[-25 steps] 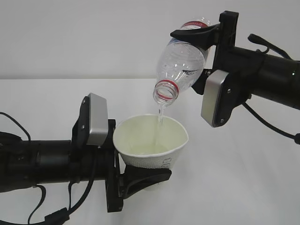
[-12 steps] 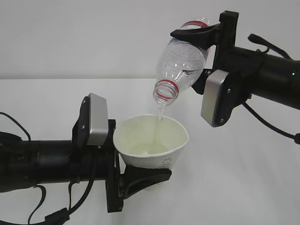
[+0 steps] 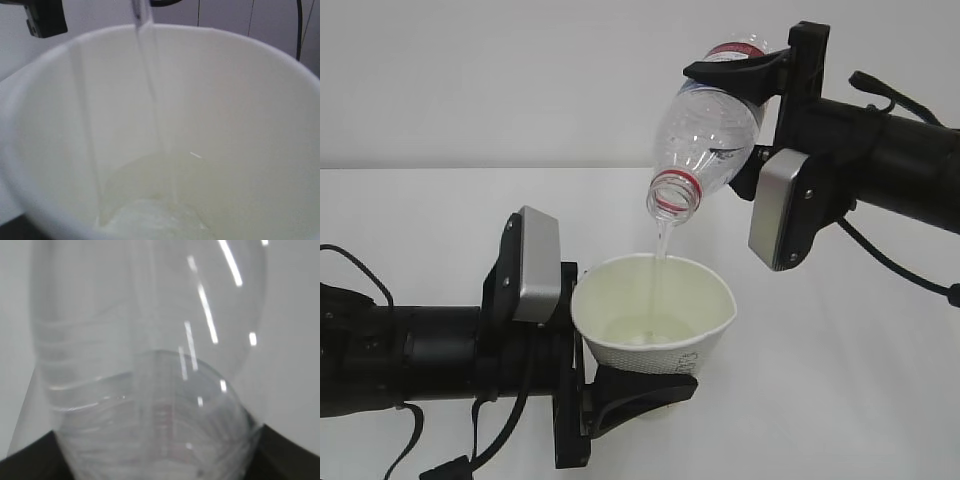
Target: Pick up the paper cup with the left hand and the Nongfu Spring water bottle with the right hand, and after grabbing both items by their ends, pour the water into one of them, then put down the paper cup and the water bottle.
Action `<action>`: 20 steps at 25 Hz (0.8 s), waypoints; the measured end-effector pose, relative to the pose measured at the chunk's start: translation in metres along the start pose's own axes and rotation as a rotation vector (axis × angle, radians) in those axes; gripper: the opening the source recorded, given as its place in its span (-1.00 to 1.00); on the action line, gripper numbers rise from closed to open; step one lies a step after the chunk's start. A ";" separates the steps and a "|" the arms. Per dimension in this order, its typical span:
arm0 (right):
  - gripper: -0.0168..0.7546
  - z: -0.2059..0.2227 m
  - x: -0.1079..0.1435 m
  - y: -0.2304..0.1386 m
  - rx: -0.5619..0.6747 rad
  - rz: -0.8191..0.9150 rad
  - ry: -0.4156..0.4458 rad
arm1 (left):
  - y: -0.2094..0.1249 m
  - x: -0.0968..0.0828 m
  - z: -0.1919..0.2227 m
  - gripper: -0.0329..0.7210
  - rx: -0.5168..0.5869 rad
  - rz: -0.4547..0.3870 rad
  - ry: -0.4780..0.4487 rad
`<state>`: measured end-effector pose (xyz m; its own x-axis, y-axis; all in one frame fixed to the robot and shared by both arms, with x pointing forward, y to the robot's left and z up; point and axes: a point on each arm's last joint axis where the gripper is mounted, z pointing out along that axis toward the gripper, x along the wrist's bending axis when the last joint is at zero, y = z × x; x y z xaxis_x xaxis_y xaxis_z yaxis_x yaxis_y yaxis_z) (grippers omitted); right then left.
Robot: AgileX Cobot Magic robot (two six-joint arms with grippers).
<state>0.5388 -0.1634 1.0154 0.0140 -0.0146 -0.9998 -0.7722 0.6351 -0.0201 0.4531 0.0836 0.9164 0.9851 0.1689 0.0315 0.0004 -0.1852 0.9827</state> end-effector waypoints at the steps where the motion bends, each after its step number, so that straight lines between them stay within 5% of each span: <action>1: 0.33 0.000 0.000 0.000 0.000 0.000 0.000 | 0.000 0.000 0.000 0.42 0.000 0.000 0.000; 20: 0.33 0.000 -0.001 -0.001 0.011 -0.005 -0.006 | 0.000 0.000 0.000 0.42 0.000 -0.001 0.002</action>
<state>0.5396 -0.1640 1.0160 0.0220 -0.0128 -0.9997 -0.7652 0.6433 -0.0251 0.4533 0.0836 0.9165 0.9849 0.1705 0.0310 0.0010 -0.1847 0.9828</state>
